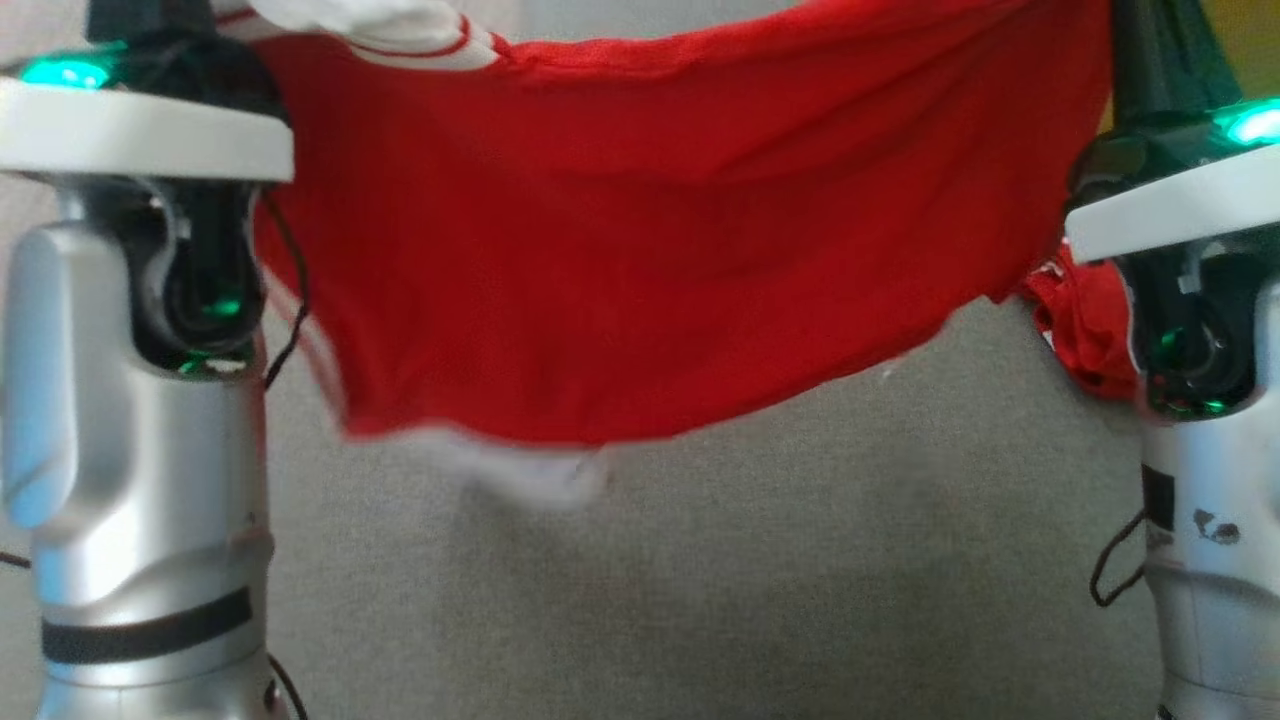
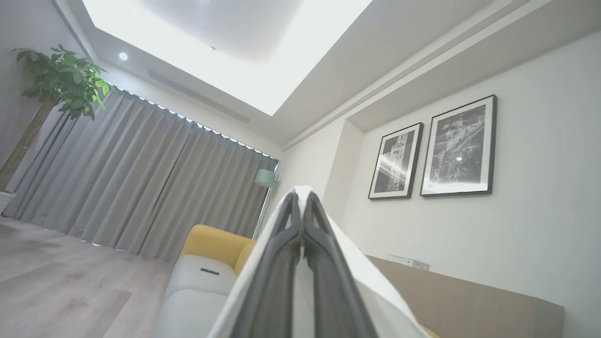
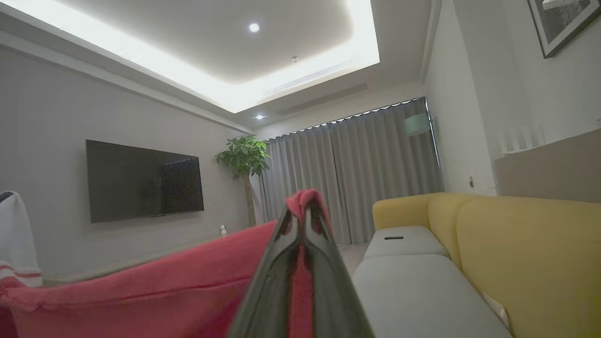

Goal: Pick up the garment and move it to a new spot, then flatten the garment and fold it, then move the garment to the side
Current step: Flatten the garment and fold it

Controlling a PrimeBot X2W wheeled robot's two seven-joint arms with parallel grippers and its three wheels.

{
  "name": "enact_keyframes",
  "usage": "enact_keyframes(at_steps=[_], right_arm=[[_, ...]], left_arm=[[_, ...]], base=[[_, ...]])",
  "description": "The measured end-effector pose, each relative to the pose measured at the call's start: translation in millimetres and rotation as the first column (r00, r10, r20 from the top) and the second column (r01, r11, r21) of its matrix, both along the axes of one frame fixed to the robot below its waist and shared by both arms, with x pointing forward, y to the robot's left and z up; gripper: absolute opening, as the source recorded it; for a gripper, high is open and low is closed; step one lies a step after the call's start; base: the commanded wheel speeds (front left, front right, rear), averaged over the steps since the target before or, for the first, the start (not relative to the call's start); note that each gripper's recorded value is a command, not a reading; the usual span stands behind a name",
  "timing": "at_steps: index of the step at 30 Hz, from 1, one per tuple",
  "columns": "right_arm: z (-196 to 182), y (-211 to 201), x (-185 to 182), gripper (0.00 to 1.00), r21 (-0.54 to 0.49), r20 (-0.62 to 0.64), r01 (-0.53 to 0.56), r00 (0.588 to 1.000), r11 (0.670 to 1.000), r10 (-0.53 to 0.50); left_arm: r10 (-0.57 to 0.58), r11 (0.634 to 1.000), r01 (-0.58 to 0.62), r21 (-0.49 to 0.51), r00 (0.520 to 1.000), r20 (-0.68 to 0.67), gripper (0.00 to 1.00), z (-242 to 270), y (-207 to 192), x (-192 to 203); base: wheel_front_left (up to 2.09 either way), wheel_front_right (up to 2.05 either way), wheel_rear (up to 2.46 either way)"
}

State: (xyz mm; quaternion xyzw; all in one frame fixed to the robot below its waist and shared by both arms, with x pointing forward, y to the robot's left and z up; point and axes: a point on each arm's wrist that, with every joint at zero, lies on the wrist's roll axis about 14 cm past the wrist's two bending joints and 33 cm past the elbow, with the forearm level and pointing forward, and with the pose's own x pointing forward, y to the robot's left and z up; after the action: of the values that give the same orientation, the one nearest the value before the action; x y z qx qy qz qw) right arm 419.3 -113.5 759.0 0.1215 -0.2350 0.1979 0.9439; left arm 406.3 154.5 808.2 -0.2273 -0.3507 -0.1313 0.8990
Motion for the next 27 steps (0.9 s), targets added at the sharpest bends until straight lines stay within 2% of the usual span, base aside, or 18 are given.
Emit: enact_keyframes(at_steps=[6,9,12,16,18,23,27], right_arm=[[17.0,0.4,-13.0,0.0,-0.02,0.026,0.008,1.0,1.0,-0.007],[1.4,0.6,-8.1,0.0,-0.031,-0.032,0.009,0.999,0.999,-0.01],[-14.2,-4.2,7.9,0.0,-0.046,-0.091,0.032,0.995,0.998,-0.036],[-34.8,-6.0,51.5,0.0,-0.074,-0.172,0.048,0.983,0.996,-0.06],[-35.8,-7.2,81.9,0.0,-0.102,-0.185,0.062,0.979,0.993,-0.08],[-13.2,-13.2,163.1,0.0,-0.163,-0.102,0.124,0.985,0.979,-0.142],[-5.9,-22.1,214.4,0.0,-0.138,-0.031,0.184,0.981,0.973,-0.19]], left_arm=[[0.035,0.999,-0.034,-0.032,0.999,0.036,0.0,25.1,16.4,-20.4],[0.051,0.999,-0.051,-0.006,0.999,0.014,0.0,22.3,21.9,-15.8],[0.075,0.997,-0.074,0.029,0.995,-0.06,0.0,4.2,28.7,5.0],[0.087,0.994,-0.071,0.079,0.974,-0.211,0.0,-36.3,32.9,58.5],[0.112,0.987,-0.079,0.143,0.964,-0.242,0.0,-44.6,32.9,88.5],[0.179,0.968,-0.139,0.209,0.966,-0.188,0.0,-24.0,39.9,163.5],[0.224,0.959,-0.196,0.205,0.967,-0.121,0.0,-10.0,47.0,207.5]], base=[[0.0,0.0,0.0],[0.0,0.0,0.0],[0.0,0.0,0.0],[0.0,0.0,0.0],[0.0,0.0,0.0],[0.0,0.0,0.0],[0.0,0.0,0.0]])
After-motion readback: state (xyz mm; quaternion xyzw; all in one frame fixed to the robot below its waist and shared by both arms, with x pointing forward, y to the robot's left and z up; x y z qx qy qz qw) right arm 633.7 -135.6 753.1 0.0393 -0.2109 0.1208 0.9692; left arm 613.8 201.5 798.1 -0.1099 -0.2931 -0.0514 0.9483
